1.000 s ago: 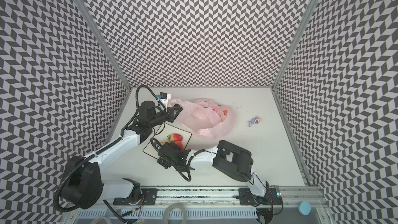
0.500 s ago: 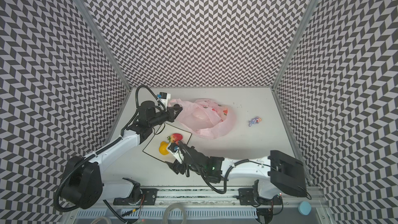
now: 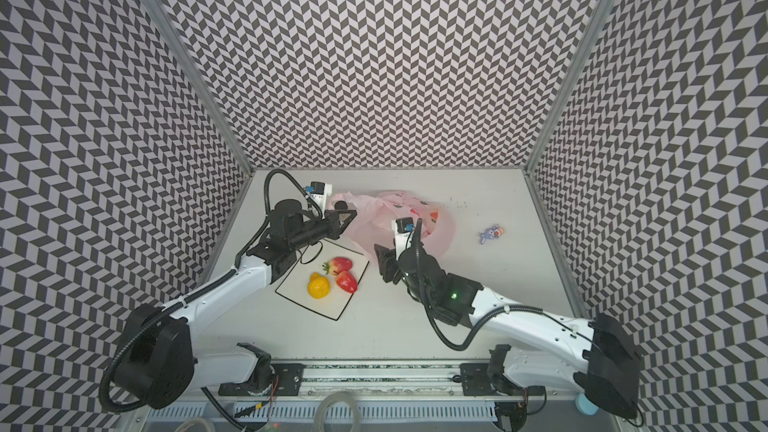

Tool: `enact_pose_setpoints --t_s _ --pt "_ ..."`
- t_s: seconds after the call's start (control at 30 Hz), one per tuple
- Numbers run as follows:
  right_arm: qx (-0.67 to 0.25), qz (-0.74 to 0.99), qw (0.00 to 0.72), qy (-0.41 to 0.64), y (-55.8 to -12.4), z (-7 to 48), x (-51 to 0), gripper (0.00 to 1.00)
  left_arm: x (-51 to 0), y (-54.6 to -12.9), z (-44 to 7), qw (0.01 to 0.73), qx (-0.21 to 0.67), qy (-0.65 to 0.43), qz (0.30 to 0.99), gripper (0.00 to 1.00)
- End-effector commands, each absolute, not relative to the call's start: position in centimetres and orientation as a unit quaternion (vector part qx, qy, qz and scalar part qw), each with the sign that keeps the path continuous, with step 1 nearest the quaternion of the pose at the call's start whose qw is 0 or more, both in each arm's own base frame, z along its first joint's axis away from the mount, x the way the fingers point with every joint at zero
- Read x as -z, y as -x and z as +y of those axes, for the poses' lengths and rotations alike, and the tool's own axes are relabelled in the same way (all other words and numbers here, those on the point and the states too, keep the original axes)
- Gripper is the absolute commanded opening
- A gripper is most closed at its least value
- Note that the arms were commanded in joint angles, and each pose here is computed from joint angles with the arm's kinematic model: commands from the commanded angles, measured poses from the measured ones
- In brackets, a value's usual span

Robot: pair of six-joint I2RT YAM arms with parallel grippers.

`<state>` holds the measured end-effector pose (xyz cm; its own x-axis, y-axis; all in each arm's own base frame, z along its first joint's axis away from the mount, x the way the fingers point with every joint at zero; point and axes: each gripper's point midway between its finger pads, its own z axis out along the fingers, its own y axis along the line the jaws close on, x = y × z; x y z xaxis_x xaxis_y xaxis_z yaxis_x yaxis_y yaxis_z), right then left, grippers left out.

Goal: Take the fake fruits out of the plastic bag
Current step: 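Move the open right gripper back into the pink bag opening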

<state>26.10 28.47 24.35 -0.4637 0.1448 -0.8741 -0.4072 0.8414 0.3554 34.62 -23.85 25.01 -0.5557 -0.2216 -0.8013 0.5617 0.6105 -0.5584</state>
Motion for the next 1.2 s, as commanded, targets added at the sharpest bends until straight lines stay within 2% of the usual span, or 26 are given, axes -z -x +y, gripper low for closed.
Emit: enact_pose_setpoints --t_s 0.0,0.3,0.53,0.67,0.87,1.17 --pt "-0.305 0.819 0.485 0.043 -27.0 28.6 -24.9 0.49 -26.5 -33.5 -24.5 0.470 0.442 -0.111 0.756 0.00" --pt "-0.289 0.848 0.444 -0.016 -33.3 28.4 -20.6 0.40 -26.7 -31.2 -26.6 0.462 0.451 -0.121 0.754 0.00" --pt "-0.256 0.891 0.375 -0.005 -35.7 30.3 -13.8 0.38 -26.9 -30.5 -27.7 0.458 0.462 -0.122 0.749 0.00" --pt "-0.239 0.902 0.360 -0.019 -36.8 30.4 -10.9 0.39 -27.1 -30.2 -28.4 0.457 0.463 -0.130 0.748 0.00" --pt "-0.211 0.911 0.351 -0.035 -38.6 29.8 -8.0 0.46 -28.0 -29.6 -29.0 0.461 0.468 -0.134 0.742 0.00" --pt "-0.150 0.908 0.382 -0.081 -40.9 24.5 -8.1 0.71 -28.7 -28.4 -29.5 0.461 0.470 -0.142 0.739 0.00"
